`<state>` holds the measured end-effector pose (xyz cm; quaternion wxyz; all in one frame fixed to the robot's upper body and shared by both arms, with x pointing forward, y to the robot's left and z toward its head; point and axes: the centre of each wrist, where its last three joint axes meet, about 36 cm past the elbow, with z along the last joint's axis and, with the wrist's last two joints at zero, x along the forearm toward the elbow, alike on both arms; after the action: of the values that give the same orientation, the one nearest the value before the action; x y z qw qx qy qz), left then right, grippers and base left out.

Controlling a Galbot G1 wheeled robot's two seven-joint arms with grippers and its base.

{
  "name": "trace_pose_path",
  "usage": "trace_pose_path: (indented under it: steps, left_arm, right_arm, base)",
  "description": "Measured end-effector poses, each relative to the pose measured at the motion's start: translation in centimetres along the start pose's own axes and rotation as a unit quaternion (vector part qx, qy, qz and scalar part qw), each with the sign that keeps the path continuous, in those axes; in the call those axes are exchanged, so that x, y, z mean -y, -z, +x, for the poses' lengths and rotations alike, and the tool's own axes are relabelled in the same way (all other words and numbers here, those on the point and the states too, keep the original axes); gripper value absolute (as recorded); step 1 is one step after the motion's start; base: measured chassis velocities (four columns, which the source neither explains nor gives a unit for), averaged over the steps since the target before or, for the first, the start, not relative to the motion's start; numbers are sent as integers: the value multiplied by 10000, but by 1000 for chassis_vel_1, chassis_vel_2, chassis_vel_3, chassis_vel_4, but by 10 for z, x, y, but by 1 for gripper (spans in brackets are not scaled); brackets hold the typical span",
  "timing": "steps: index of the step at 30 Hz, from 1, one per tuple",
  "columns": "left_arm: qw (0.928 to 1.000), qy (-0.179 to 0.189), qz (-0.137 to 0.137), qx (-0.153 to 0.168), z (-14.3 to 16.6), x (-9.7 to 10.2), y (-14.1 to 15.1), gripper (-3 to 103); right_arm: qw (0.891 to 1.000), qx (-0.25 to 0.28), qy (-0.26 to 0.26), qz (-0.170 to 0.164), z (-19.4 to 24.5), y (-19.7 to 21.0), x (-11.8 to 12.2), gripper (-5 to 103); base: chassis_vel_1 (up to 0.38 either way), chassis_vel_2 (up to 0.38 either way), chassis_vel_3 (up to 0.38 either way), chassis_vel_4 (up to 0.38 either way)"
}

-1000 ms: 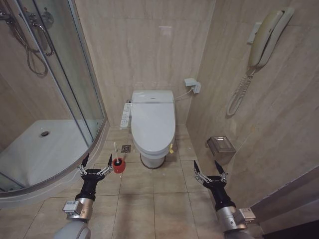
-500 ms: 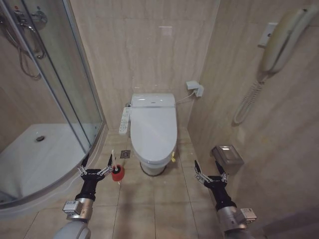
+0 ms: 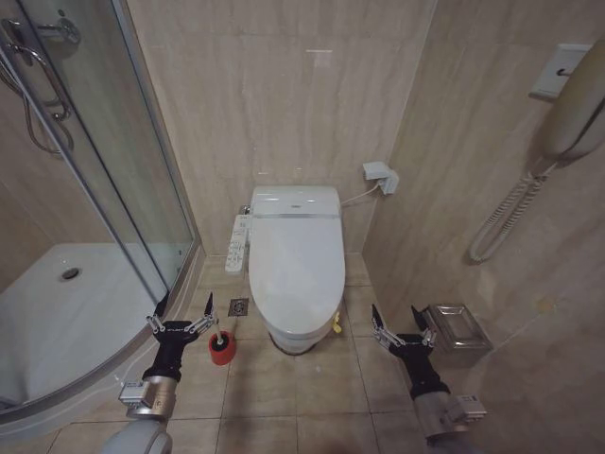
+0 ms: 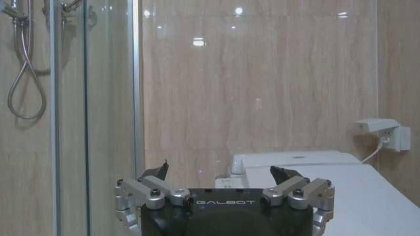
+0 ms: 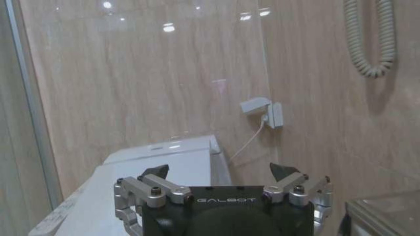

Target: Open the toilet lid, clean the toilet bowl with a toilet brush, close the toilet lid, and flush.

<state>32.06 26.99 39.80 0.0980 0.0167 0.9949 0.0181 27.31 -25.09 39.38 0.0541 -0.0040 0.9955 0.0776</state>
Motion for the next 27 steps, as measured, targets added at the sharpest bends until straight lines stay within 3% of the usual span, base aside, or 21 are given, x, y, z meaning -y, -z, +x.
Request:
trace_pose_path:
  steps: [27]
  left_arm:
    - [10000,0,0,2,0,0,0,100]
  right_arm:
    - [9997,222,-55,21,2,-1,3,100]
  base:
    - [-50,56,41,-49]
